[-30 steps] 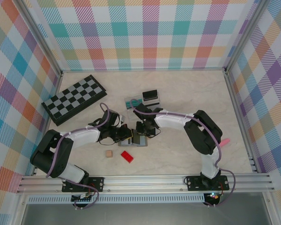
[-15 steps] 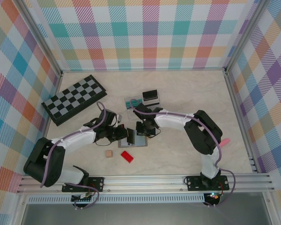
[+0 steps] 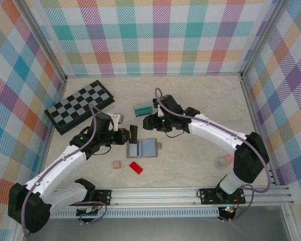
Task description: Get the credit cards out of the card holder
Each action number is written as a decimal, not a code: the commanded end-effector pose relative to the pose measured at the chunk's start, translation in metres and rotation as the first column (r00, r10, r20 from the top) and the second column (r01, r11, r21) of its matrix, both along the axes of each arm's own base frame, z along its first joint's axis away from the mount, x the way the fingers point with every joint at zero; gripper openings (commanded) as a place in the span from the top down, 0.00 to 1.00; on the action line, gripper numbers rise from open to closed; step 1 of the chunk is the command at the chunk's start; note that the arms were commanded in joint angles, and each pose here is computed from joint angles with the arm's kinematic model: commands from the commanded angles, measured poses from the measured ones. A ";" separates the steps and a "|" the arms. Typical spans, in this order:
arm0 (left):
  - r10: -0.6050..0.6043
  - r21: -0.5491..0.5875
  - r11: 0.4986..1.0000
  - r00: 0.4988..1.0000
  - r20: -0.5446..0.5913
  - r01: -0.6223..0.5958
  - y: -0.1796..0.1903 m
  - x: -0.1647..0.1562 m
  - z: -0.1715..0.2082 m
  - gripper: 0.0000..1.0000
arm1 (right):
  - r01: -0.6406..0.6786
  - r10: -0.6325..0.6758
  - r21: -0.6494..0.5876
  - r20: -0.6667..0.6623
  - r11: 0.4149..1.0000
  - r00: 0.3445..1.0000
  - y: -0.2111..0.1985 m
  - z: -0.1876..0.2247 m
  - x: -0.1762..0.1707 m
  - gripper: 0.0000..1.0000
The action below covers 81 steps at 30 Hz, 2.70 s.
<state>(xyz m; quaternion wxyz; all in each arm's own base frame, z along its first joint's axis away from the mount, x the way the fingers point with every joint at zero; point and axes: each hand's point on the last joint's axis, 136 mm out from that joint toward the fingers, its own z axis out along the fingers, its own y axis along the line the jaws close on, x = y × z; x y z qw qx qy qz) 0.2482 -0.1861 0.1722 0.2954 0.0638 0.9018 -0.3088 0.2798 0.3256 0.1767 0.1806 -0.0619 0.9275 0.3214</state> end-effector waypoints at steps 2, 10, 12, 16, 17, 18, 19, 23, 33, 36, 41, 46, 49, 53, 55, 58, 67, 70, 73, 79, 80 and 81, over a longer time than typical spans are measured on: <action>-0.031 -0.070 0.997 0.995 0.098 0.038 -0.007 0.007 0.032 1.00 | -0.009 0.009 0.060 -0.005 0.998 1.000 -0.008 -0.001 -0.002 0.30; -0.069 -0.041 0.996 0.981 0.179 0.078 -0.016 0.022 0.053 1.00 | 0.140 -0.139 -0.081 0.023 0.987 0.990 -0.064 -0.016 0.014 0.14; -0.090 -0.010 0.995 0.973 0.213 0.094 -0.022 0.030 0.060 1.00 | 0.171 -0.169 -0.100 0.033 0.980 0.985 -0.080 -0.021 0.019 0.08; -0.164 0.059 0.986 0.951 0.261 0.153 -0.041 0.047 0.072 1.00 | 0.214 -0.207 -0.123 0.062 0.969 0.976 -0.108 -0.026 0.030 0.01; -0.192 0.087 0.981 0.944 0.270 0.174 -0.047 0.052 0.075 1.00 | 0.218 -0.210 -0.129 0.069 0.967 0.975 -0.114 -0.027 0.032 0.00; -0.227 0.123 0.972 0.932 0.282 0.200 -0.055 0.057 0.077 1.00 | 0.223 -0.214 -0.137 0.078 0.965 0.974 -0.121 -0.029 0.034 0.00; -0.260 0.158 0.962 0.920 0.293 0.221 -0.061 0.061 0.079 1.00 | 0.230 -0.220 -0.139 0.084 0.963 0.972 -0.126 -0.029 0.035 0.00; -0.424 0.299 0.894 0.848 0.319 0.334 -0.087 0.083 0.087 1.00 | 0.240 -0.229 -0.134 0.092 0.961 0.969 -0.142 -0.035 0.036 0.00; -0.663 0.510 0.721 0.682 0.310 0.469 -0.130 0.140 0.089 1.00 | 0.253 -0.246 -0.112 0.068 0.961 0.967 -0.160 -0.054 0.033 0.00; -0.706 0.565 0.667 0.656 0.268 0.486 -0.135 0.156 0.077 1.00 | 0.262 -0.257 -0.112 0.062 0.958 0.964 -0.162 -0.058 0.031 0.00; -0.760 0.645 0.576 0.619 0.198 0.502 -0.138 0.176 0.056 1.00 | 0.273 -0.269 -0.109 0.051 0.956 0.962 -0.164 -0.065 0.031 0.00; -0.804 0.712 0.490 0.577 0.146 0.502 -0.140 0.193 0.034 1.00 | 0.269 -0.268 -0.122 0.020 0.955 0.963 -0.163 -0.071 0.029 0.00; -0.816 0.719 0.464 0.566 0.119 0.518 -0.144 0.200 0.025 1.00 | 0.267 -0.267 -0.125 0.012 0.956 0.964 -0.163 -0.073 0.029 0.00; -0.824 0.726 0.437 0.559 0.088 0.531 -0.147 0.207 0.013 1.00 | 0.269 -0.269 -0.123 0.014 0.955 0.963 -0.163 -0.073 0.029 0.00; -0.826 0.741 0.415 0.560 0.064 0.528 -0.143 0.210 0.006 1.00 | 0.266 -0.267 -0.123 0.009 0.956 0.964 -0.163 -0.073 0.028 0.00; -0.829 0.758 0.375 0.559 0.017 0.533 -0.137 0.210 -0.005 1.00 | 0.255 -0.256 -0.108 0.000 0.961 0.967 -0.159 -0.073 0.028 0.00; -0.837 0.744 0.367 0.547 0.002 0.559 -0.140 0.208 -0.016 1.00 | 0.248 -0.252 -0.103 -0.020 0.963 0.968 -0.157 -0.076 0.028 0.00; -0.842 0.743 0.365 0.539 0.007 0.560 -0.143 0.208 -0.016 1.00 | 0.248 -0.251 -0.103 -0.020 0.963 0.968 -0.157 -0.076 0.028 0.00; -0.844 0.751 0.360 0.536 0.009 0.554 -0.144 0.210 -0.017 1.00 | 0.249 -0.252 -0.103 -0.019 0.963 0.967 -0.157 -0.076 0.028 0.00; -0.834 0.762 0.370 0.552 0.019 0.532 -0.144 0.216 -0.015 0.87 | 0.248 -0.252 -0.101 -0.024 0.963 0.967 -0.156 -0.077 0.028 0.00; -0.829 0.763 0.378 0.558 0.027 0.524 -0.145 0.218 -0.013 0.84 | 0.248 -0.252 -0.101 -0.025 0.963 0.967 -0.156 -0.077 0.028 0.00; -0.825 0.763 0.387 0.564 0.036 0.518 -0.145 0.219 -0.011 0.81 | 0.247 -0.250 -0.100 -0.023 0.964 0.968 -0.156 -0.077 0.028 0.00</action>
